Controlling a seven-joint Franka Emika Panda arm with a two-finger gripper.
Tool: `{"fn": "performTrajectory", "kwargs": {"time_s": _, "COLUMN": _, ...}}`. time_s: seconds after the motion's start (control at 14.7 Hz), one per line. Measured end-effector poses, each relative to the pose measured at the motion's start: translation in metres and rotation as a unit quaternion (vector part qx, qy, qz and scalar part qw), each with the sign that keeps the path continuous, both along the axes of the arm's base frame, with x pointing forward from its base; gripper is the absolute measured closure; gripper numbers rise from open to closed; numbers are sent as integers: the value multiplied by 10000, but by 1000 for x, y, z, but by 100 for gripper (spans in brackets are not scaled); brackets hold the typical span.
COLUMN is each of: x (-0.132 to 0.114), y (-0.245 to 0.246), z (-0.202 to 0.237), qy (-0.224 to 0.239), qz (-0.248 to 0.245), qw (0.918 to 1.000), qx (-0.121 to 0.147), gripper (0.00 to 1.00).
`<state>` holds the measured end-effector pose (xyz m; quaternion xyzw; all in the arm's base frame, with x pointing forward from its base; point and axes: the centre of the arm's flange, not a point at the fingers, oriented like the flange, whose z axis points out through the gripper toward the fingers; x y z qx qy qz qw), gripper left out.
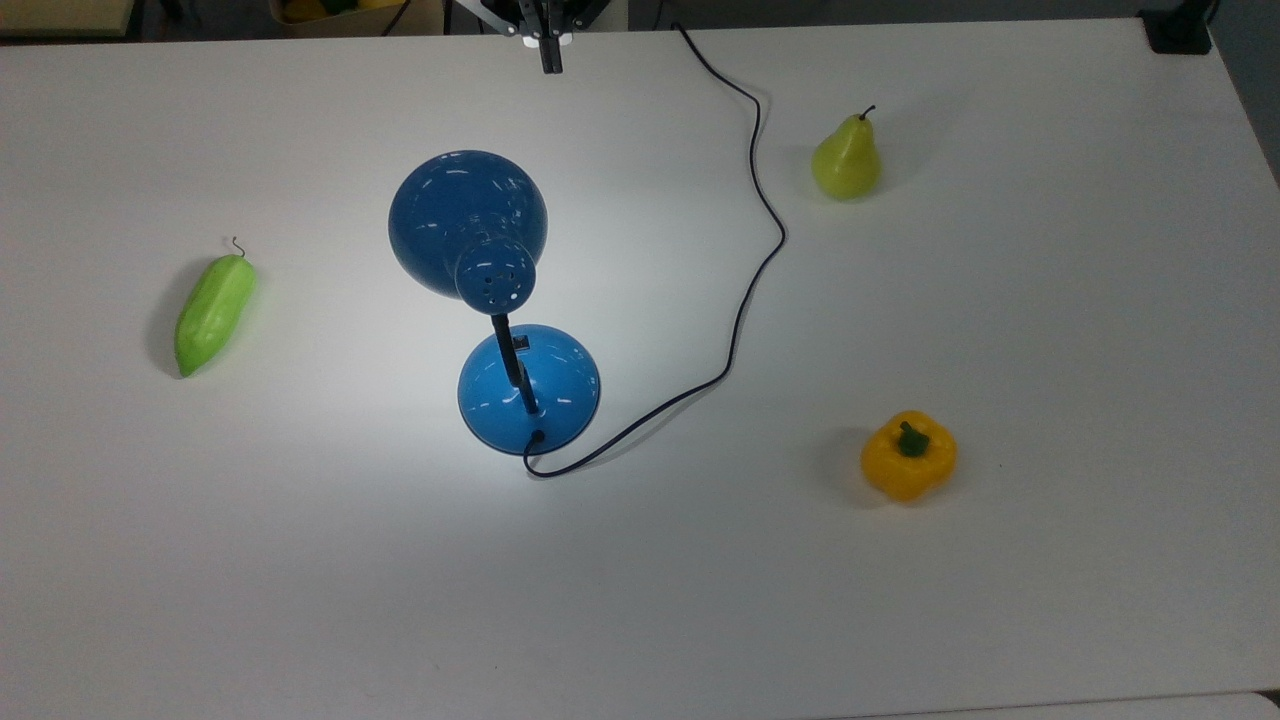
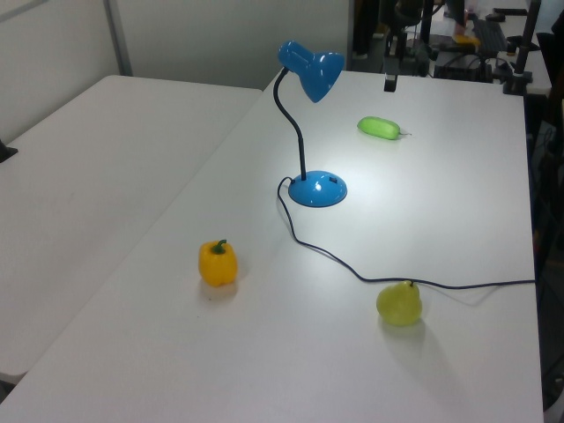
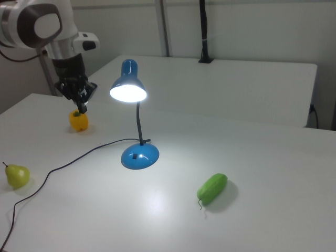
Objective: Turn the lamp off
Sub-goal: 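Move the gripper from rest toward the blue lamp's base, then lower the gripper onto the switch on the blue lamp base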
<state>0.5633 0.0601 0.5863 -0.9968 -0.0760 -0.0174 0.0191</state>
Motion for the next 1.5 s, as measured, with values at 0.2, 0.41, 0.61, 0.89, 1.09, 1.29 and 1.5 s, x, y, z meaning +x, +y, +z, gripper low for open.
{"fn": "performTrajectory", "kwargs": {"time_s": 0.2, "x": -5, "y": 0, "z": -33, "qy": 366, "qz": 159, "qw": 9992, "qx": -36, "gripper": 99}}
{"fn": "performTrajectory", "kwargs": {"time_s": 0.41, "x": -12, "y": -2, "z": -65, "qy": 712, "qz": 359, "qw": 9968, "qx": -90, "gripper": 99}}
{"fn": "performTrajectory", "kwargs": {"time_s": 0.61, "x": -19, "y": -9, "z": -99, "qy": 990, "qz": 358, "qw": 9942, "qx": -201, "gripper": 99}}
{"fn": "performTrajectory", "kwargs": {"time_s": 0.89, "x": -22, "y": -14, "z": -138, "qy": 888, "qz": 334, "qw": 9953, "qx": -211, "gripper": 99}}
{"fn": "performTrajectory", "kwargs": {"time_s": 1.09, "x": -24, "y": -15, "z": -167, "qy": 612, "qz": 331, "qw": 9974, "qx": -212, "gripper": 99}}
{"fn": "performTrajectory", "kwargs": {"time_s": 1.29, "x": -22, "y": -15, "z": -190, "qy": 19, "qz": 284, "qw": 9994, "qx": -183, "gripper": 99}}
{"fn": "performTrajectory", "kwargs": {"time_s": 1.5, "x": -19, "y": -17, "z": -201, "qy": -523, "qz": 171, "qw": 9984, "qx": -149, "gripper": 99}}
